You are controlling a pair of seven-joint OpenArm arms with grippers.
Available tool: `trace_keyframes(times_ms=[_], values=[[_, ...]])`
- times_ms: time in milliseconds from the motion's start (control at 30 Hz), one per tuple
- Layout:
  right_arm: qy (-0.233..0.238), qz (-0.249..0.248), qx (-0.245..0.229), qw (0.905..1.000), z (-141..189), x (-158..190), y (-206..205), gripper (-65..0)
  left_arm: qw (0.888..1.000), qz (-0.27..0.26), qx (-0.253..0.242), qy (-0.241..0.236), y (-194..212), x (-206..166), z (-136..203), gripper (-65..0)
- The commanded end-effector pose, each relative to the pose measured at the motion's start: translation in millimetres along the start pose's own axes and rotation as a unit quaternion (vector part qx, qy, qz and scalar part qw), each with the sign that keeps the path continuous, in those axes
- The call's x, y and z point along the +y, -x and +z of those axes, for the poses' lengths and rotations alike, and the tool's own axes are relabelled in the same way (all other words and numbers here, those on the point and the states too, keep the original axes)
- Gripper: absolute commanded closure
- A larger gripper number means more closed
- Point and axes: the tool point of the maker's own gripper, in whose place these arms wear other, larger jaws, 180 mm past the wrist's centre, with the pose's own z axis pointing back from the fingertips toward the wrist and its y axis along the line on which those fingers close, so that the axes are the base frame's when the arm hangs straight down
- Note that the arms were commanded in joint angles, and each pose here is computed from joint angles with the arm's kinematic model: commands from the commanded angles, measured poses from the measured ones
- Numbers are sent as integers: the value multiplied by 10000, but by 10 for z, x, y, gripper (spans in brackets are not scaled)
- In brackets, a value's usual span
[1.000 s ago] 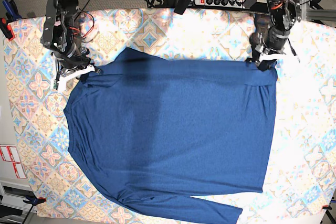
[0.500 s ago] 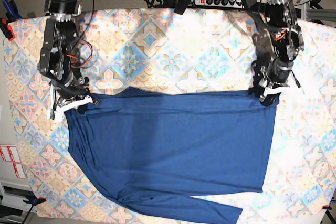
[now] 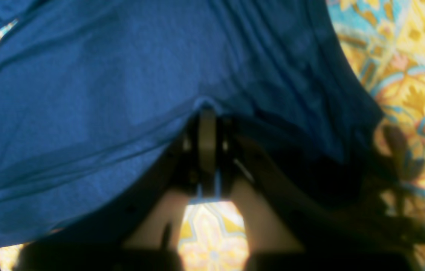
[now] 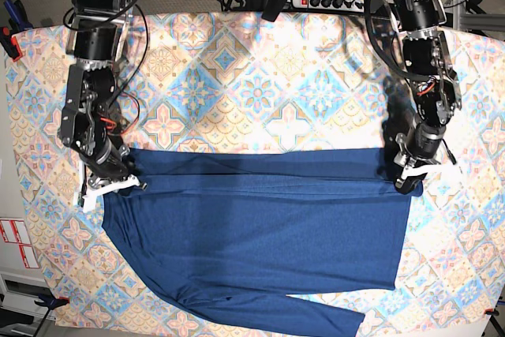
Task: Fold the T-shirt properly
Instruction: 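Hold both corners and drag the shirt across the cloth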
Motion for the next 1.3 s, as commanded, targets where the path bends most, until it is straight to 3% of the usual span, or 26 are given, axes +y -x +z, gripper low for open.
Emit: trace_keyframes(times_ms=[0,300,367,467,600,767,900,1000,1267], values=[[-14,47,-363,9993,9,28,-298,-4,9996,-72,-255,-7,-201,6,-38,0],[161,-208,-366,9990,-213,-101,-239,-12,9993,244,-107,-263,-196,161,-318,0],[194,-232,-368,9989,-230,-130,-212,-45,9989,316,-49,-345,-181,202,-391,0],[203,-227,-357,9989,-227,-140,-206,-144,9988,89,-44,-470,-212,214,-452,0],[215,-229,-375,9988,-210,-158,-212,-223,9986,-42,-39,-529,-211,229,-453,-113],[253,-83,-508,9984,-83,-242,-248,-214,9984,-92,73,-560,-128,288,-374,-264],[257,52,-483,9985,50,-277,-144,-216,9989,-277,249,-275,-60,141,-125,-377],[208,165,-397,9989,155,-243,-102,-218,9990,-228,345,-176,42,150,45,-413],[240,142,-233,9993,155,-278,31,-221,9963,-18,672,-529,332,493,135,-416]])
